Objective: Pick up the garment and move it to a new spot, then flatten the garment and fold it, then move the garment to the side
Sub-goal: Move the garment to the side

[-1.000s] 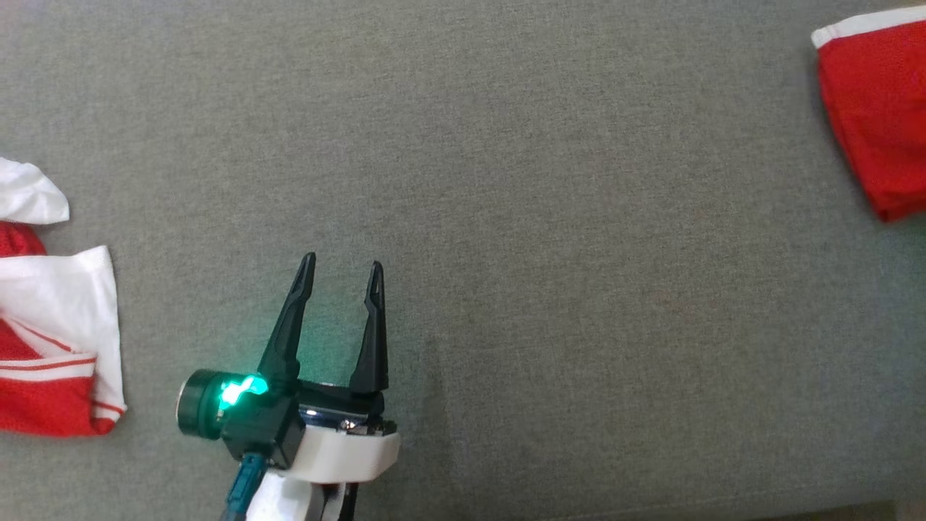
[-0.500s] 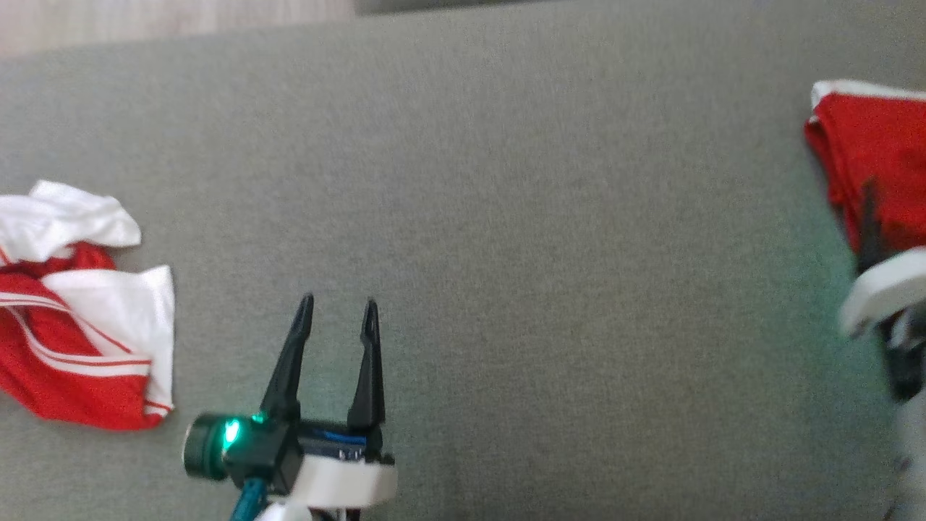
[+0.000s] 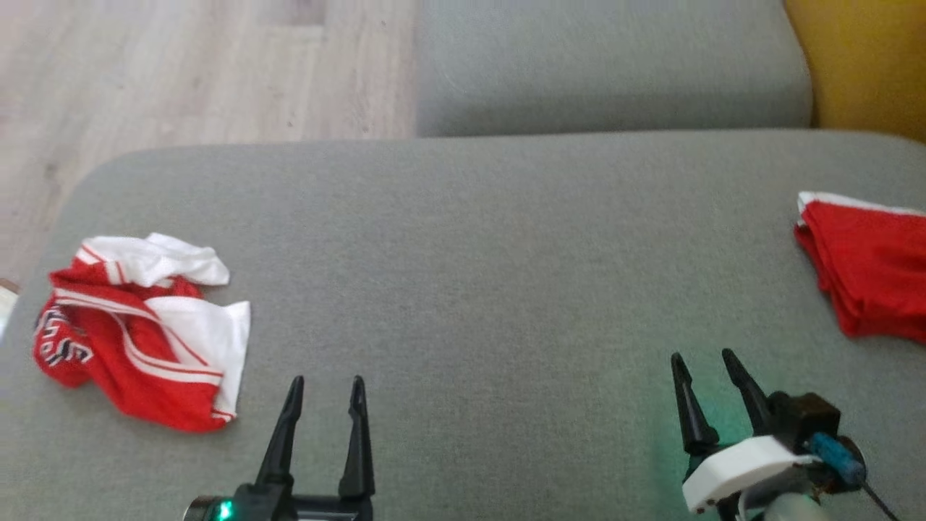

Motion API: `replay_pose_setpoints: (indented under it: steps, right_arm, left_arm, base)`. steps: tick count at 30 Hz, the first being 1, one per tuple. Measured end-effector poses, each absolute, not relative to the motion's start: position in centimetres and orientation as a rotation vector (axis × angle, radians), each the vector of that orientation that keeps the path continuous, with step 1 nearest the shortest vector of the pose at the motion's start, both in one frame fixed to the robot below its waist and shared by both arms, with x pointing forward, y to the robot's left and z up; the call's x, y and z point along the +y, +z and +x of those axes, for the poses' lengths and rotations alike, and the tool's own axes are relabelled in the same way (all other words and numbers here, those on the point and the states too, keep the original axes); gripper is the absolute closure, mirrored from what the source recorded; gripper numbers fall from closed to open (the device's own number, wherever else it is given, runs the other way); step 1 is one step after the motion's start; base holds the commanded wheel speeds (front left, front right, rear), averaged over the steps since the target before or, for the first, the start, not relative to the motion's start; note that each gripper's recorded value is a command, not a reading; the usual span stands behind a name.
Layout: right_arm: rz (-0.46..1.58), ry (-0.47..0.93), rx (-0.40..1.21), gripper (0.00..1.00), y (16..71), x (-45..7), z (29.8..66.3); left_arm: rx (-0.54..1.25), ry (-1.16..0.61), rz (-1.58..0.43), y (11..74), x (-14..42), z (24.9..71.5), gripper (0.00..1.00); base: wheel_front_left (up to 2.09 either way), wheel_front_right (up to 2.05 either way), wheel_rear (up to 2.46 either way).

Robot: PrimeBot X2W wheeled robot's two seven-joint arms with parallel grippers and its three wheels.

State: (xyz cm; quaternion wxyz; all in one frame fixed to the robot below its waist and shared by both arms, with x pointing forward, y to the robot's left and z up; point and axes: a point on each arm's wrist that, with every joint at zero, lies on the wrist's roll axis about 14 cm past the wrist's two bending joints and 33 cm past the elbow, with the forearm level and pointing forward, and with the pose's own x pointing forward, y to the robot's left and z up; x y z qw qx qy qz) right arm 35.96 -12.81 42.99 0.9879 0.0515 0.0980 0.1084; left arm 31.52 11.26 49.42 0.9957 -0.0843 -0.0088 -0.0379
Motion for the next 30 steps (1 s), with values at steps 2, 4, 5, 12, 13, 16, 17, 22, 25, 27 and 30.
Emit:
replay_pose_setpoints:
  steps: [2, 4, 5, 12, 13, 16, 17, 22, 25, 27, 30]
  right_arm:
    - [0.116, 0.234, 0.172, 0.00, 43.6, -12.1, 35.7]
    - [0.121, 0.245, 0.129, 0.00, 44.8, -11.7, 35.7]
    - [0.123, 0.249, 0.096, 0.00, 45.8, -11.6, 35.7]
    - [0.133, 0.223, 0.008, 0.00, 48.2, -12.5, 33.3]
    - [0.131, 0.213, 0.017, 0.00, 47.9, -12.8, 32.8]
    - [0.130, 0.203, 0.031, 0.00, 47.3, -13.3, 31.6]
    - [0.130, 0.200, 0.033, 0.00, 47.2, -13.4, 31.2]
    - [0.142, 0.183, 0.034, 0.00, 47.0, -13.9, 29.7]
    - [0.144, 0.176, 0.028, 0.00, 47.1, -14.0, 29.4]
    - [0.145, 0.173, 0.025, 0.00, 47.2, -14.1, 29.3]
    - [0.146, 0.170, 0.019, 0.00, 47.3, -14.2, 29.3]
  left_arm:
    - [-0.036, -0.051, -0.161, 49.8, 12.0, 31.0, 0.00]
    - [-0.052, -0.023, -0.150, 50.1, 13.0, 30.4, 0.00]
    - [-0.058, -0.014, -0.145, 50.2, 13.3, 30.1, 0.00]
    - [-0.065, 0.030, -0.134, 49.9, 14.7, 28.0, 0.00]
    - [-0.064, 0.031, -0.136, 49.8, 14.7, 27.8, 0.00]
    - [-0.063, 0.032, -0.138, 49.7, 14.8, 27.3, 0.00]
    - [-0.062, 0.037, -0.138, 49.6, 15.0, 27.1, 0.00]
    - [-0.042, 0.039, -0.135, 48.8, 15.1, 26.4, 0.00]
    - [-0.035, 0.025, -0.133, 48.5, 14.8, 26.4, 0.00]
    - [-0.033, 0.019, -0.131, 48.5, 14.7, 26.5, 0.00]
    - [-0.030, 0.014, -0.130, 48.4, 14.6, 26.5, 0.00]
  base:
    - [0.00, 0.00, 0.00]
    - [0.00, 0.00, 0.00]
    - [0.00, 0.00, 0.00]
    - [0.00, 0.00, 0.00]
    - [0.00, 0.00, 0.00]
    - [0.00, 0.00, 0.00]
    - [0.00, 0.00, 0.00]
    - [0.00, 0.00, 0.00]
    - [0.00, 0.00, 0.00]
    - [0.00, 0.00, 0.00]
    - [0.00, 0.00, 0.00]
